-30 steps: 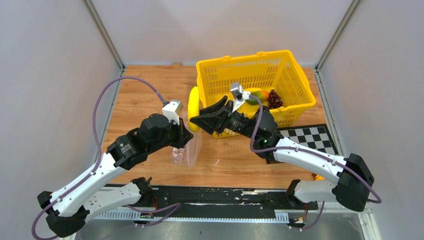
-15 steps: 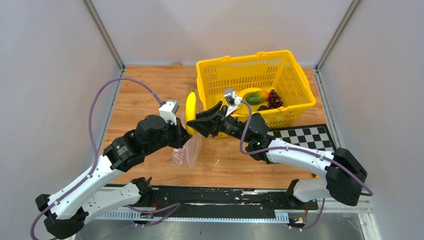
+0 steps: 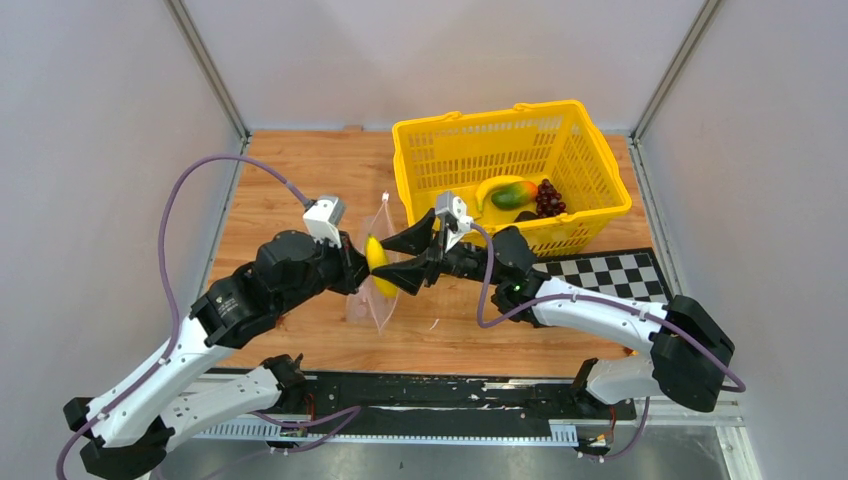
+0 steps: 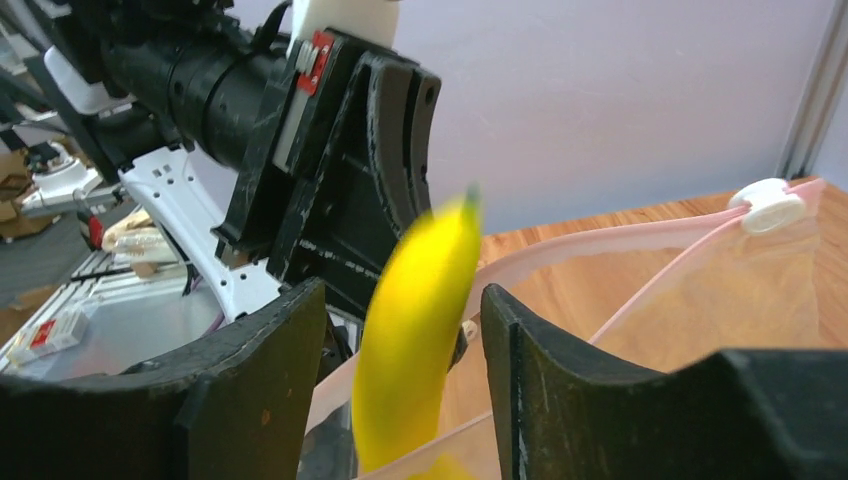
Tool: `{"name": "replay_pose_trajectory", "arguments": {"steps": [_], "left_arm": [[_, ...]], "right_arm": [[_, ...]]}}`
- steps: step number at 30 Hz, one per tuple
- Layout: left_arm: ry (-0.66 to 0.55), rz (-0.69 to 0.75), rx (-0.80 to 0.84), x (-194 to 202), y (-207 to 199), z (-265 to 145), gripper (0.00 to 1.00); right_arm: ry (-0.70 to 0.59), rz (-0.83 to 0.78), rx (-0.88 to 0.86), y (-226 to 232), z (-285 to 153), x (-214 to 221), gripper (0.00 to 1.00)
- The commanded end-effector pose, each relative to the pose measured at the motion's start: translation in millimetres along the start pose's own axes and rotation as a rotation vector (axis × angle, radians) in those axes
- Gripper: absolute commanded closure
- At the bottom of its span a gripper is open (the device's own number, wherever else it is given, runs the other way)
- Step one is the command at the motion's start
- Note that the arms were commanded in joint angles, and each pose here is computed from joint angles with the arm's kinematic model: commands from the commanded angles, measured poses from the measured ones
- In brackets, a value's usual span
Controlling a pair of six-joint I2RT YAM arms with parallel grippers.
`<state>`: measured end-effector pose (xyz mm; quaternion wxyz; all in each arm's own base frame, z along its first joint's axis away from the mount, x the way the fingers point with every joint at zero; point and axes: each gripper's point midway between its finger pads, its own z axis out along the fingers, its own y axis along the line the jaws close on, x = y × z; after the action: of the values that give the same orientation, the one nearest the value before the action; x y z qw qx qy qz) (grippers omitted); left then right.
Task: Place the food in the zip-top bag and seal the zipper
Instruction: Place the fake fruit in the zipper food storage bag.
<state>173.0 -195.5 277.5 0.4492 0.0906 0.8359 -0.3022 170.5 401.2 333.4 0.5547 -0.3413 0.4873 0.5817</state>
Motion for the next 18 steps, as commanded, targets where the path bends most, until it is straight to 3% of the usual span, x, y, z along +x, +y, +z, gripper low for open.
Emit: {"name": "replay_pose_trajectory", "arguments": {"steps": [1,13,18], "left_arm": [[-0.076,-0.01,0.008,-28.3,-7.3,-19.7,1.0],[-0.092,0.011,-0.064,-41.2,3.3,-37.7,1.0],[-0.047,0.043,-0.12,-36.9,10.9,-33.2,1.0]], "right_arm": [[0.0,-0.082,-0.117,18.7,6.0,-18.7,0.4],[0.071,-0.107,-0.208,41.0,-1.7,-38.6,0.44],[0.063,-0.16,-0.089,35.5,-12.9,-70.2,0.4]]}}
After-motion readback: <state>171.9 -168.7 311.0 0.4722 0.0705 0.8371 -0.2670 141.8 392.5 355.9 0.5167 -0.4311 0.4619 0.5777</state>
